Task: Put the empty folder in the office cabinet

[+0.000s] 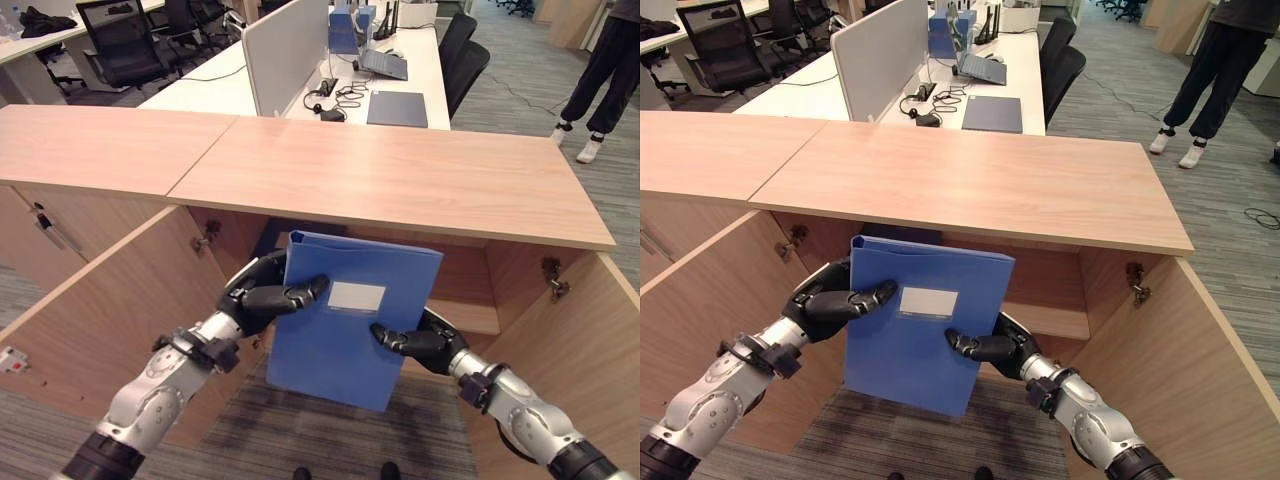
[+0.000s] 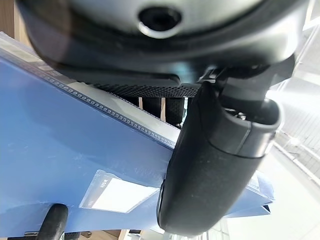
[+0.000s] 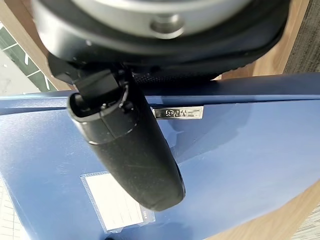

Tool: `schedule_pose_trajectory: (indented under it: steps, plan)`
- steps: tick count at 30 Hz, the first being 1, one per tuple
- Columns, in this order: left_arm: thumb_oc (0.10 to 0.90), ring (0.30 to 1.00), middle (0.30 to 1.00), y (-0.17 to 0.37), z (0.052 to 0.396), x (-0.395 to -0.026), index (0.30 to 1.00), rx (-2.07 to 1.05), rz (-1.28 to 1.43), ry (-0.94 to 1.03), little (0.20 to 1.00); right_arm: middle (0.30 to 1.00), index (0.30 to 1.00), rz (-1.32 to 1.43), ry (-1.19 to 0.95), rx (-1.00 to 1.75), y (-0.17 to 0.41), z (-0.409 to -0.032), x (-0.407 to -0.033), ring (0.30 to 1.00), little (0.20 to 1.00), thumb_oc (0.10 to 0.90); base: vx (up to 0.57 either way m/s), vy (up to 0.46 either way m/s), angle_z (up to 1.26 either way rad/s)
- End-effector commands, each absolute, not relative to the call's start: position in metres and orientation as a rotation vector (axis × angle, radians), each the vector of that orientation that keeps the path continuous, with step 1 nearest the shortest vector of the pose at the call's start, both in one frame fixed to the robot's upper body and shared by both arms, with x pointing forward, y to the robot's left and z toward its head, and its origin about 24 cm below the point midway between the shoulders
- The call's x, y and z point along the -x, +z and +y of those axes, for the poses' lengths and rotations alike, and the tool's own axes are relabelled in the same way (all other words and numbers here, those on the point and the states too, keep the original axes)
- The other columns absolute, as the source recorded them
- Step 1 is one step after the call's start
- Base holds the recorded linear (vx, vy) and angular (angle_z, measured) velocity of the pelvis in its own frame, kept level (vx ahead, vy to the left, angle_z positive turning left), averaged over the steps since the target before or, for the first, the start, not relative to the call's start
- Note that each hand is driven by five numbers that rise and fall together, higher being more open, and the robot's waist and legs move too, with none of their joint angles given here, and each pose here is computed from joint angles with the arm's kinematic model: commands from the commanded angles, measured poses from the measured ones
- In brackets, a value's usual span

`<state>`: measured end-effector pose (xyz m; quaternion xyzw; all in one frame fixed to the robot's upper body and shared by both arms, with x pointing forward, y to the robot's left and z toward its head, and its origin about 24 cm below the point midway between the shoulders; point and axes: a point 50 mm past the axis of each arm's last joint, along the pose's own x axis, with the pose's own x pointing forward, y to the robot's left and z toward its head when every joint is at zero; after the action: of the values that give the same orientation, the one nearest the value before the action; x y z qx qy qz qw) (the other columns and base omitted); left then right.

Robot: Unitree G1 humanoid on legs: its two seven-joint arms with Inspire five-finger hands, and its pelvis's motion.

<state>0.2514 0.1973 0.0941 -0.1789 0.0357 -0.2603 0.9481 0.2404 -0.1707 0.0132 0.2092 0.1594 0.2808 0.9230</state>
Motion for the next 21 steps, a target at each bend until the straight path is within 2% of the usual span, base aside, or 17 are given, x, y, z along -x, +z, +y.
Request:
schedule_pose_trajectory:
  steps: [1, 2, 3, 4, 10, 16, 17, 20, 21]
  plan:
    - [0.400, 0.300, 0.300, 0.186, 0.113, -0.242, 0.300, 0.765, -0.411, -1.013, 0.300, 0.300, 0.300, -0.110, 1.109, -0.675, 0.111, -0.060, -0.244, 0.300, 0.300, 0.400, 0.00, 0.000, 0.00]
    - [0.411, 0.316, 0.316, 0.185, 0.114, -0.242, 0.316, 0.773, -0.415, -0.998, 0.316, 0.300, 0.300, -0.114, 1.099, -0.680, 0.110, -0.062, -0.244, 0.300, 0.300, 0.400, 0.00, 0.000, 0.00]
    - [0.566, 0.549, 0.549, 0.184, 0.116, -0.243, 0.549, 0.782, -0.416, -0.978, 0.549, 0.300, 0.300, -0.117, 1.088, -0.683, 0.110, -0.063, -0.245, 0.300, 0.300, 0.400, 0.00, 0.000, 0.00]
    - [0.800, 0.900, 0.900, 0.178, 0.120, -0.245, 0.900, 0.798, -0.403, -0.923, 0.900, 0.300, 0.300, -0.117, 1.059, -0.684, 0.108, -0.067, -0.246, 0.300, 0.300, 0.400, 0.00, 0.000, 0.00]
    - [0.800, 0.900, 0.900, 0.150, 0.142, -0.249, 0.900, 0.596, -0.334, -0.702, 0.900, 0.300, 0.300, -0.059, 0.888, -0.667, 0.085, -0.093, -0.248, 0.300, 0.300, 0.400, 0.02, -0.024, 0.05]
    - [0.800, 0.900, 0.900, 0.076, 0.192, -0.250, 0.900, 0.206, -0.134, -0.295, 0.900, 0.300, 0.300, 0.016, 0.600, -0.649, 0.048, -0.143, -0.242, 0.300, 0.300, 0.400, 0.03, -0.060, 0.07]
    - [0.800, 0.900, 0.900, 0.040, 0.220, -0.239, 0.900, 0.046, -0.001, -0.151, 0.900, 0.300, 0.300, 0.046, 0.445, -0.667, 0.030, -0.167, -0.235, 0.300, 0.300, 0.400, 0.05, -0.082, 0.00]
    - [0.800, 0.900, 0.900, 0.018, 0.235, -0.232, 0.900, -0.066, 0.085, -0.060, 0.900, 0.300, 0.300, 0.057, 0.343, -0.684, 0.020, -0.182, -0.230, 0.300, 0.300, 0.400, 0.05, -0.087, -0.01]
    - [0.800, 0.900, 0.900, -0.011, 0.247, -0.220, 0.900, -0.116, 0.219, 0.013, 0.900, 0.300, 0.300, 0.085, 0.232, -0.686, 0.007, -0.197, -0.223, 0.300, 0.300, 0.400, 0.03, -0.051, -0.01]
